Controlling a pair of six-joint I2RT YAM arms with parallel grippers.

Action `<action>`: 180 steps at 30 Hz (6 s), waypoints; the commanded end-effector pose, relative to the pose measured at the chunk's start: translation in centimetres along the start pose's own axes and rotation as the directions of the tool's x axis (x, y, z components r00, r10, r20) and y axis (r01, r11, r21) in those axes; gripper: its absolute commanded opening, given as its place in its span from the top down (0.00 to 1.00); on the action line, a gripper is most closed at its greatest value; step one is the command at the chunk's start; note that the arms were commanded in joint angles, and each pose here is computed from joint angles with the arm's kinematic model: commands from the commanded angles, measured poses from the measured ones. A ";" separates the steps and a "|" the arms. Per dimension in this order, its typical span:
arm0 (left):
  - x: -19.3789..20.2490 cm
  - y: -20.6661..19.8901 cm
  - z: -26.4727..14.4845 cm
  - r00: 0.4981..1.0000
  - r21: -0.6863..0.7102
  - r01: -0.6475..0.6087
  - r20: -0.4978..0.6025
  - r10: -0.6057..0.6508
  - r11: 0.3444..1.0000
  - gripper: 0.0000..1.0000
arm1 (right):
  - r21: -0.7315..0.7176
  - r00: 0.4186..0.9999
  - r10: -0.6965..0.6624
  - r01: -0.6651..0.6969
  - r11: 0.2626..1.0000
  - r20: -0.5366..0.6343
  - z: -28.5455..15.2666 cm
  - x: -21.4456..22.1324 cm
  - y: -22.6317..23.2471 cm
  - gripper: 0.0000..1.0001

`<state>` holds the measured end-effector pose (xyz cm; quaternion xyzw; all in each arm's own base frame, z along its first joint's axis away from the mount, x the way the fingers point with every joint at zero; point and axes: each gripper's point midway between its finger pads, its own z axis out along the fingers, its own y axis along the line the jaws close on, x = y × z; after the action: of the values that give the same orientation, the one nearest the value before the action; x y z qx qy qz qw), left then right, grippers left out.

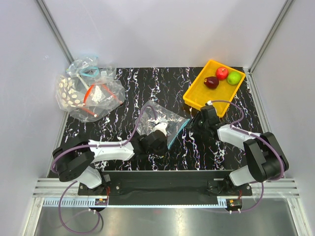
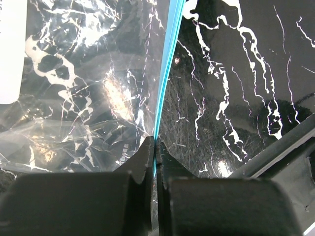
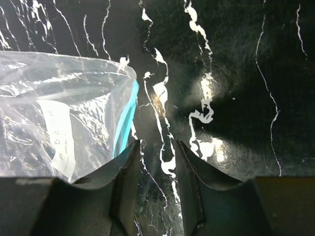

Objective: Place the food in the zip-top bag and seal the zipper
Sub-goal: Open the zipper of the food storage bag.

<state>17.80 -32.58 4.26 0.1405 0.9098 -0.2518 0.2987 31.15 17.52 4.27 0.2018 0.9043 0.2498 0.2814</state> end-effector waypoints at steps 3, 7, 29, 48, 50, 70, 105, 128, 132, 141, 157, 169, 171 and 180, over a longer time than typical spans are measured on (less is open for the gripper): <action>-1.9 -1.3 -0.6 0.997 0.048 0.017 0.076 -0.021 0.999 1.00 | -0.046 0.997 -0.022 0.026 0.999 0.080 -0.3 -2.4 2.2 0.59; -1.9 -1.4 -0.6 0.997 0.050 0.016 0.076 -0.020 0.999 1.00 | -0.050 0.995 -0.024 0.029 0.998 0.094 -0.5 -2.8 2.5 0.59; -1.5 -1.3 -0.3 0.997 0.052 0.016 0.069 -0.020 0.999 1.00 | -0.066 0.995 -0.020 0.026 0.998 0.095 -0.8 -2.9 2.9 0.58; -1.3 -1.7 -0.1 0.998 0.076 0.022 0.060 -0.027 0.997 1.00 | -0.080 0.994 -0.018 0.027 0.996 0.106 -1.1 -3.3 3.5 0.57; -1.3 -1.8 -0.1 0.998 0.078 0.021 0.059 -0.026 0.997 1.00 | -0.085 0.995 -0.019 0.027 0.996 0.100 -0.8 -3.2 3.6 0.57; -1.3 -2.1 0.0 0.996 0.067 -0.055 0.070 0.050 0.996 1.00 | -0.132 0.999 -0.014 0.018 0.991 0.032 1.5 -1.2 4.8 0.63; -7.2 -6.1 -7.1 0.974 0.045 -0.184 0.139 0.176 0.982 0.35 | -0.271 0.988 -0.123 0.143 0.952 0.088 -3.2 0.8 5.8 1.00; -10.0 -3.8 -0.8 0.967 -0.073 -0.253 -0.021 0.252 0.965 0.79 | -0.284 0.979 -0.170 0.197 0.938 0.117 -4.8 0.9 6.8 1.00; -11.3 -4.5 -2.8 0.964 -0.058 -0.267 0.004 0.268 0.962 0.63 | -0.280 0.980 -0.168 0.192 0.941 0.110 -4.5 1.2 6.3 1.00; -11.5 -3.9 -2.9 0.966 -0.063 -0.260 -0.020 0.259 0.964 0.44 | -0.315 0.980 -0.168 0.194 0.929 0.109 -4.8 1.4 6.9 1.00; -11.5 -2.6 -1.1 0.940 -0.146 -0.338 -0.090 0.328 0.930 0.94 | -0.268 0.978 -0.173 0.199 0.943 0.118 -4.9 1.3 6.0 1.00; -18.5 -1.5 -10.3 0.910 -0.353 -0.403 -0.053 0.412 0.844 1.00 | -0.109 0.987 -0.148 0.154 0.982 0.056 -2.5 2.6 1.9 1.00; -18.6 -1.3 -10.6 0.902 -0.367 -0.422 -0.075 0.426 0.829 1.00 | -0.112 0.988 -0.149 0.154 0.982 0.048 -2.5 2.8 1.9 0.99; -16.9 -2.5 -7.2 0.907 -0.287 -0.418 -0.071 0.416 0.862 1.00 | -0.267 0.977 -0.179 0.205 0.942 0.118 -6.4 2.1 4.9 0.50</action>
<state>25.95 -31.86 20.58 0.2888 0.8931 -0.0288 0.3436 27.24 20.87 9.40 0.0959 0.8693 0.3337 0.3519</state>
